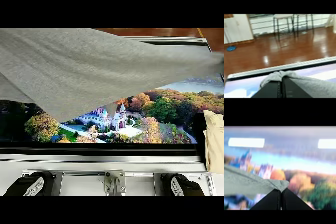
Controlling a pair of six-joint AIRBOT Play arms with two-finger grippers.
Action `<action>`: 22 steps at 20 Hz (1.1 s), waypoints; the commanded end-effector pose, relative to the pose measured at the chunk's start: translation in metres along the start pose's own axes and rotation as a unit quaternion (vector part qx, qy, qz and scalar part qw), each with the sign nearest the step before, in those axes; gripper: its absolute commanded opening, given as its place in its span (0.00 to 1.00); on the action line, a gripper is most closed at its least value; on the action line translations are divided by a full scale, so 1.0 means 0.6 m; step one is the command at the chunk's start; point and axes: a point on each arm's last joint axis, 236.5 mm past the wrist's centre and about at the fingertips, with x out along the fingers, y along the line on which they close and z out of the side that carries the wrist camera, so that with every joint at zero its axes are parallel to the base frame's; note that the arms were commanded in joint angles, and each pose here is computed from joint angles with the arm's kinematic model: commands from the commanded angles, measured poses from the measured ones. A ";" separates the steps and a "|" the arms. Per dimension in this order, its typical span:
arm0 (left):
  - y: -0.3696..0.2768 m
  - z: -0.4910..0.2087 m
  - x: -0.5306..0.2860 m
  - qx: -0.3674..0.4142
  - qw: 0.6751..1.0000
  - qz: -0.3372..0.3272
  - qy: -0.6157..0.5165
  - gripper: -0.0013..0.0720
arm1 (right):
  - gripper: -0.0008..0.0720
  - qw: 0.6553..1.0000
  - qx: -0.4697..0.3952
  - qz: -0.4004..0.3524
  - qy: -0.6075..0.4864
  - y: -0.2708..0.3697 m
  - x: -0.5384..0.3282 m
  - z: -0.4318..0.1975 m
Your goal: Fold the shirts.
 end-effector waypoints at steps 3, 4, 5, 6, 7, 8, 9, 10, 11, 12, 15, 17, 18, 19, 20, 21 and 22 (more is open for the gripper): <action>0.047 -0.056 0.052 0.030 0.997 0.045 0.057 0.06 | 0.09 0.973 0.080 0.020 0.215 -0.011 0.037 -0.162; 0.043 -0.077 0.080 0.022 0.997 0.034 0.073 0.06 | 0.09 0.965 0.093 0.027 0.245 -0.011 0.055 -0.191; 0.032 -0.103 0.113 0.007 0.996 0.013 0.091 0.06 | 0.09 0.955 0.106 0.031 0.274 -0.012 0.075 -0.221; 0.013 -0.129 0.147 -0.016 0.994 -0.015 0.107 0.06 | 0.09 0.946 0.114 0.037 0.301 -0.012 0.099 -0.254; -0.014 -0.160 0.184 -0.045 0.990 -0.051 0.125 0.06 | 0.09 0.940 0.120 0.042 0.317 -0.012 0.127 -0.281; -0.043 -0.190 0.219 -0.070 0.984 -0.084 0.143 0.06 | 0.09 0.936 0.130 0.045 0.323 -0.013 0.161 -0.305; -0.076 -0.223 0.252 -0.089 0.976 -0.114 0.163 0.06 | 0.09 0.935 0.140 0.046 0.323 -0.017 0.193 -0.323; -0.114 -0.265 0.288 -0.101 0.966 -0.143 0.190 0.06 | 0.09 0.934 0.151 0.044 0.322 -0.023 0.227 -0.339; -0.155 -0.313 0.320 -0.103 0.956 -0.166 0.219 0.06 | 0.09 0.932 0.165 0.041 0.320 -0.033 0.256 -0.349; -0.196 -0.359 0.345 -0.101 0.945 -0.188 0.247 0.06 | 0.09 0.930 0.177 0.036 0.321 -0.044 0.284 -0.357; -0.322 -0.516 0.398 -0.093 0.906 -0.245 0.333 0.06 | 0.09 0.923 0.201 0.023 0.328 -0.074 0.350 -0.374; -0.387 -0.617 0.405 -0.094 0.874 -0.269 0.393 0.06 | 0.09 0.917 0.214 0.015 0.338 -0.091 0.386 -0.391; -0.410 -0.662 0.398 -0.105 0.855 -0.273 0.428 0.06 | 0.09 0.915 0.219 0.011 0.339 -0.098 0.402 -0.398; -0.423 -0.704 0.385 -0.121 0.832 -0.272 0.468 0.09 | 0.09 0.914 0.224 0.007 0.340 -0.105 0.416 -0.403; -0.425 -0.734 0.370 -0.144 0.810 -0.258 0.506 0.37 | 0.09 0.912 0.228 0.003 0.340 -0.112 0.428 -0.409; -0.403 -0.758 0.357 -0.166 0.792 -0.221 0.544 0.91 | 0.09 0.911 0.230 0.001 0.341 -0.116 0.436 -0.413; -0.359 -0.776 0.340 -0.162 0.779 -0.182 0.577 1.00 | 0.10 0.910 0.232 0.000 0.343 -0.118 0.442 -0.417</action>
